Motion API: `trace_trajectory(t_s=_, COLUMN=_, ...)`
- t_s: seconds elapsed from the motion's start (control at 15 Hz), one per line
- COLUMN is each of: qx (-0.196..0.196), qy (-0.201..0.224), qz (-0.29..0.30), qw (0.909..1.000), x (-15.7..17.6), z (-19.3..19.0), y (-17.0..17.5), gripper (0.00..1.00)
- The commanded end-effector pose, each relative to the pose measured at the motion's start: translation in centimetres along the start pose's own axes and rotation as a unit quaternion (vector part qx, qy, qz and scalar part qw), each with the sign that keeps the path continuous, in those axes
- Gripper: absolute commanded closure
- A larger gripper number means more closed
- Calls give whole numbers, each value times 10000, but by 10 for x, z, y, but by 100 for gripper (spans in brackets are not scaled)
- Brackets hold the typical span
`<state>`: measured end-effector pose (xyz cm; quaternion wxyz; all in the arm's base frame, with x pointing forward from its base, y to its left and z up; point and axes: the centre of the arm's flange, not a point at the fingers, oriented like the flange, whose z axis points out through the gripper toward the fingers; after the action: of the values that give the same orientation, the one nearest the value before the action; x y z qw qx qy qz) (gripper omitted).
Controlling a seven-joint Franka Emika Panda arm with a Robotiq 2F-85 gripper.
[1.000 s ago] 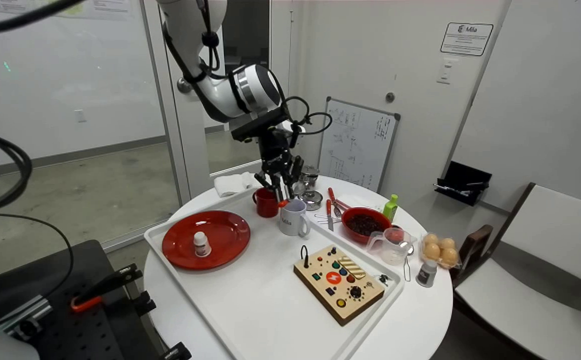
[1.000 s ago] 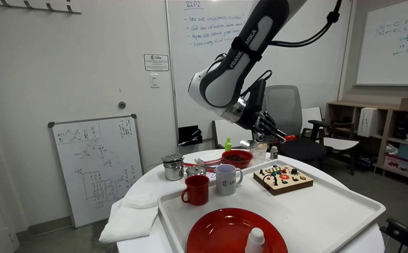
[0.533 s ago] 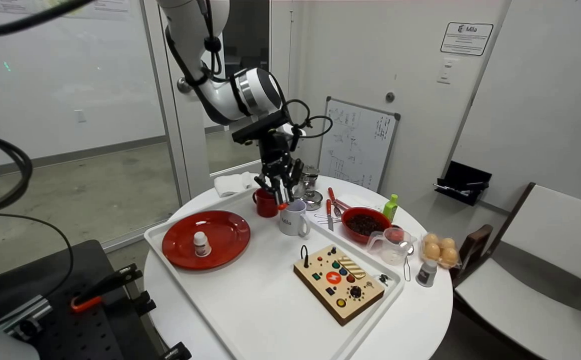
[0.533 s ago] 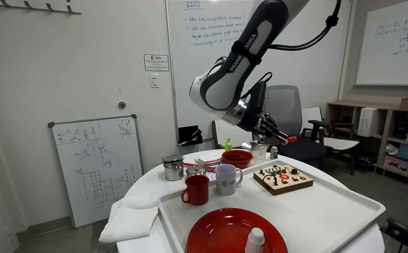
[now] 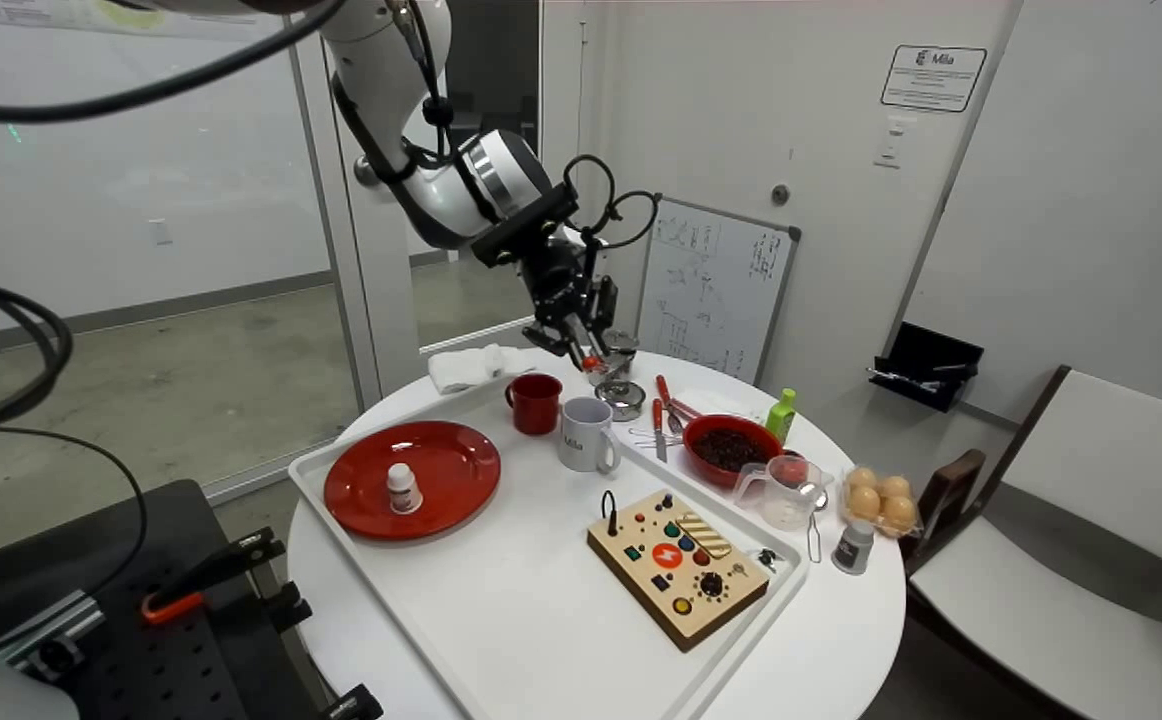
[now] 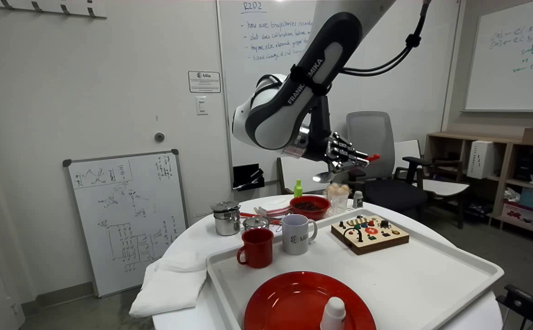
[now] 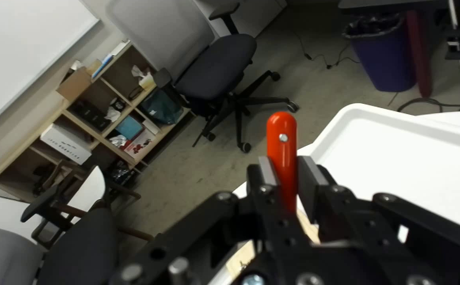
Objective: Place the spoon inside the white mug
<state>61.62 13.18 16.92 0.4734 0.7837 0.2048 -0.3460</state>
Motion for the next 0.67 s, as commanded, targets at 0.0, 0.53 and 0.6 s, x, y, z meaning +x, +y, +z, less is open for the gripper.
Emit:
trace_trajectory(t_s=0.0, qx=-626, qy=-123, qz=-280, qw=9976, x=22, z=-42, y=7, gripper=86)
trace_trajectory(t_s=0.53, qx=-1178, qy=-382, qz=-761, qw=9894, x=74, z=-63, y=-24, gripper=87)
trace_trajectory(t_s=0.6, qx=-1233, qy=-473, qz=-747, qw=9884, x=81, z=-63, y=-28, gripper=87)
